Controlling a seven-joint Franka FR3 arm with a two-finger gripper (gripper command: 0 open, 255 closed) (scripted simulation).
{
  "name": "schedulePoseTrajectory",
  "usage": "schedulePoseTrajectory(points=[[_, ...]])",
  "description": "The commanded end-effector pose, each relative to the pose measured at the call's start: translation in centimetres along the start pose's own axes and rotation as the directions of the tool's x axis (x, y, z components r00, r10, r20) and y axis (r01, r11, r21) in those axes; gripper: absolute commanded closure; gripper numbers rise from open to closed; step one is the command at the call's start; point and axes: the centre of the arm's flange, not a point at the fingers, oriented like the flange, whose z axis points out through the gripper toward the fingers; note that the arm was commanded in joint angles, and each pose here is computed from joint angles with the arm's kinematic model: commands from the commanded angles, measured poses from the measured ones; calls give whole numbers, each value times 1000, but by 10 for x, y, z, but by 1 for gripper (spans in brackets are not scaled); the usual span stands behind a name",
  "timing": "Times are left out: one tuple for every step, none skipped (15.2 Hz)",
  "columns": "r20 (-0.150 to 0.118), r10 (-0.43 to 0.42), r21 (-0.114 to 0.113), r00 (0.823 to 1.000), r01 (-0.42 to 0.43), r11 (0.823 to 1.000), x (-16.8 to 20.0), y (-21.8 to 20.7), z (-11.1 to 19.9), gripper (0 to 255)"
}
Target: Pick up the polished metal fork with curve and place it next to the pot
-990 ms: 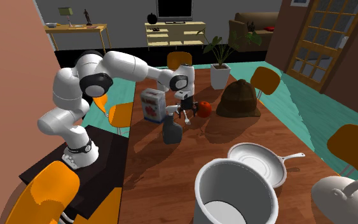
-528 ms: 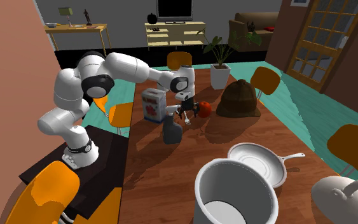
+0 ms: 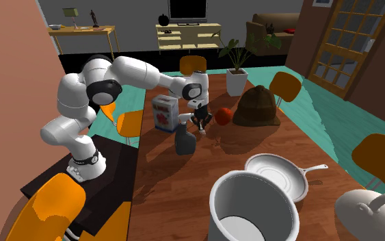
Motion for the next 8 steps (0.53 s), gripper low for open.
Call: schedulePoseTrajectory(points=[[1, -1, -21, 1000, 1, 1000, 1, 2, 12, 255], [1, -1, -21, 1000, 1, 1000, 1, 3, 11, 255], [1, -1, -21, 1000, 1, 1000, 3, 4, 10, 255], [1, 0, -21, 1000, 0, 1000, 2, 4, 10, 255], [1, 0, -20, 1000, 0, 1000, 3, 0, 9, 255], [1, 0, -20, 1000, 0, 1000, 3, -1, 3, 255], [1, 0, -20, 1000, 0, 1000, 3, -1, -2, 255], [1, 0, -20, 1000, 0, 1000, 4, -1, -7, 255]])
